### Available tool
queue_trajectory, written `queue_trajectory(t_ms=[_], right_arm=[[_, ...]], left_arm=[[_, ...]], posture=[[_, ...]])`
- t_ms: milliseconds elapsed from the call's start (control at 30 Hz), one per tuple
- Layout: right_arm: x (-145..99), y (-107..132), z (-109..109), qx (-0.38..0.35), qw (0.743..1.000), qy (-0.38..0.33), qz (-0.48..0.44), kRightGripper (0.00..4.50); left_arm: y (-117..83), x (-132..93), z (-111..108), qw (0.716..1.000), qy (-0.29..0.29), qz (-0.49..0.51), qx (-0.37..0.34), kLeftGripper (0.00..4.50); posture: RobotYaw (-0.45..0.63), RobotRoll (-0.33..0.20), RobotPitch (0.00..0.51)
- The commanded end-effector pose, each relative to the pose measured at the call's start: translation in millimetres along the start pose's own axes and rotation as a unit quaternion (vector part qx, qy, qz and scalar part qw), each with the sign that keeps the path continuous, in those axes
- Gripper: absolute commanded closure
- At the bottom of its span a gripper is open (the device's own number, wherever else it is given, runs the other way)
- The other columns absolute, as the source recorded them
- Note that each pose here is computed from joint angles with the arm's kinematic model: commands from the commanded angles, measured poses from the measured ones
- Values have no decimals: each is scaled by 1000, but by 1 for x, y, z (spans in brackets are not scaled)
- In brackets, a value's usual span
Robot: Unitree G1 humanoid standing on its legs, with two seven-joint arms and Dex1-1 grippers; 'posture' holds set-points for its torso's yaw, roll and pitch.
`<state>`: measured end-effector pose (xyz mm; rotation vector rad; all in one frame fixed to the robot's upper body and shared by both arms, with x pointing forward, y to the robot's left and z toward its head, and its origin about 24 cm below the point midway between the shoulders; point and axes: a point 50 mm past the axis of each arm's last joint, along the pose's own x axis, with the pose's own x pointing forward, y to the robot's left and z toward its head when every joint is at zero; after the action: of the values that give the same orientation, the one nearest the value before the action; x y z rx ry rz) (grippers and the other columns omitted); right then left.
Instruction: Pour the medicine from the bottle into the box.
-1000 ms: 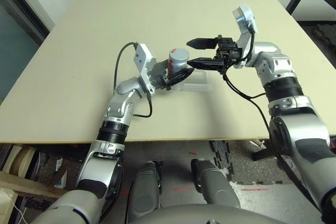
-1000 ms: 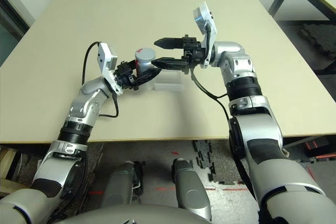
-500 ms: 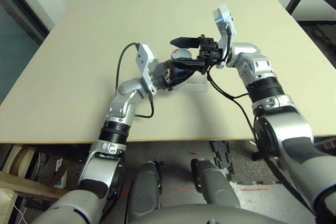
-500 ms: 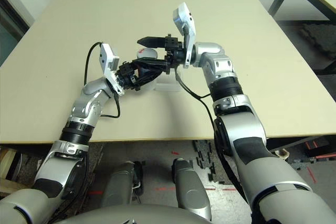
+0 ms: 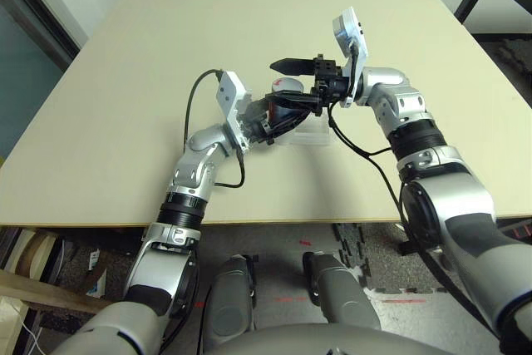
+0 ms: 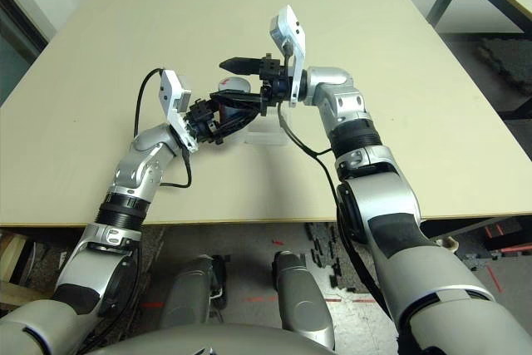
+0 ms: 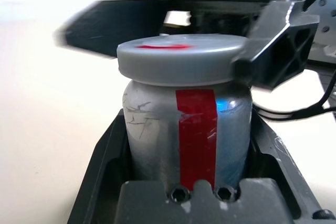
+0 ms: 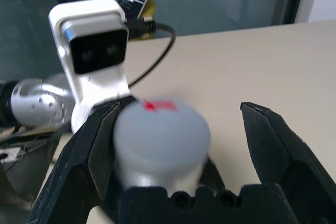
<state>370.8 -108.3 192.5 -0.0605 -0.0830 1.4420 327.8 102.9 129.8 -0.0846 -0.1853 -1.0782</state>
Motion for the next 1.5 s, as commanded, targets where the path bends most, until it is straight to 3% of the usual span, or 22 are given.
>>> queue_trajectory(t_ms=[33,433,1000,1500], right_arm=[[-26,-5,-3,9,999,7,-43,0],[-50,3,1,30,1000,8,2,0],[-14,11,7,28,999,-22,38,0],[0,12,2,19,999,-11,48,0]], left_arm=[[-4,1,2,1000,-3,-23,10,1855],[-2,1,2,1000,-3,-21,11,1855],[-5,6,1,999,-1,-33,8,1855],[-4,5,2,999,-2,-31,10,1855]], posture=[[-110,0,141],[-112,0,140],[-127,0,136],[-115,0,131]])
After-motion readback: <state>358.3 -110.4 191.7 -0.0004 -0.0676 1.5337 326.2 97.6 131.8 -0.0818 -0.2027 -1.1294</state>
